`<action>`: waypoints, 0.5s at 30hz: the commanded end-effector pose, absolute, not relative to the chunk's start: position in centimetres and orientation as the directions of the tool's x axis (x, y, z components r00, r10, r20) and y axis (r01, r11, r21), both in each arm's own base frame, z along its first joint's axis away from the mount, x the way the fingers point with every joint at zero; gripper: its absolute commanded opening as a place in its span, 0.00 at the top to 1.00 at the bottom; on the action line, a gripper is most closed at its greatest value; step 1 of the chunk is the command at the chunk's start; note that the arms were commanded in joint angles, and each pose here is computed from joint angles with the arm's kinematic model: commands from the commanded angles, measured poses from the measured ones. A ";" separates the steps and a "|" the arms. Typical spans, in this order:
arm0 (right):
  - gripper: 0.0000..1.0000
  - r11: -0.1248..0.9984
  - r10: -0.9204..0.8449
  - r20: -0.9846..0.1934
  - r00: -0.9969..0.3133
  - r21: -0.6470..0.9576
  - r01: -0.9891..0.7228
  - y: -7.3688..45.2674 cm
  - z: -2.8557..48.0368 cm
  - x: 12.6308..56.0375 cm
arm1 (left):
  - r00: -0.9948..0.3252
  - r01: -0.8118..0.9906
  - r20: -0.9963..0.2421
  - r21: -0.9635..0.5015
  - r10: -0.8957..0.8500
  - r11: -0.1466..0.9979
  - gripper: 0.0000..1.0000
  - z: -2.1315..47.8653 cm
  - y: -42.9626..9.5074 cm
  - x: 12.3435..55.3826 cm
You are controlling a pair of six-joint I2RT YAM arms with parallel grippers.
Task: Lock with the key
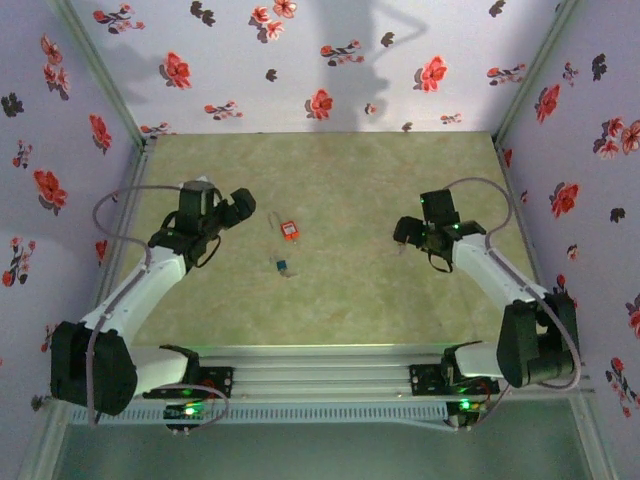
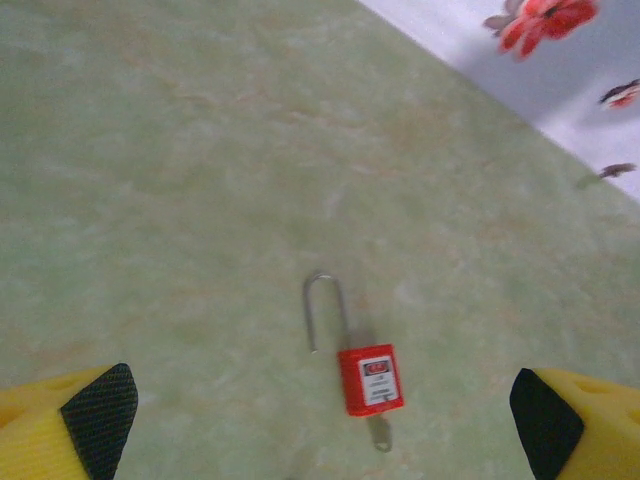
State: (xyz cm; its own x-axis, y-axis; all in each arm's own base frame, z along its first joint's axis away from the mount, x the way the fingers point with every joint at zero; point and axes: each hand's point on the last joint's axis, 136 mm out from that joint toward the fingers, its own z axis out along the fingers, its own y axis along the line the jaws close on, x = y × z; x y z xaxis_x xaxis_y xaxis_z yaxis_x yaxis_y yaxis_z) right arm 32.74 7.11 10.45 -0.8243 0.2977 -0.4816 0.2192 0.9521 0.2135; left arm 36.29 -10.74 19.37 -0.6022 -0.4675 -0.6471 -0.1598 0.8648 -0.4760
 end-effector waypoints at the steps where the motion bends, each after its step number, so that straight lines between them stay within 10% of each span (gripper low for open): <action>1: 0.15 0.967 0.255 -0.484 -0.837 0.152 0.206 6.9 10.4 33.4 | -0.654 -0.197 -0.642 -0.367 -0.401 0.909 0.00 19.1 -10.0 35.5; 15: 0.30 0.990 0.138 -0.419 -0.897 0.026 0.141 8.3 7.6 34.3 | -0.686 -0.124 -0.636 -0.377 -0.354 0.918 0.00 20.5 -13.1 34.0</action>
State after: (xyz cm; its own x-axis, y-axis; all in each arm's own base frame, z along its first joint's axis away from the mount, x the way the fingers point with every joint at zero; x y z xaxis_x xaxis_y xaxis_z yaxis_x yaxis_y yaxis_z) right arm 33.96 8.47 7.36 -0.8908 0.1740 -0.4197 0.1580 0.9847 0.0730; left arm 34.24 -12.96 19.51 -0.6911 -0.3706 -0.6206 -0.1345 0.9095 -0.3934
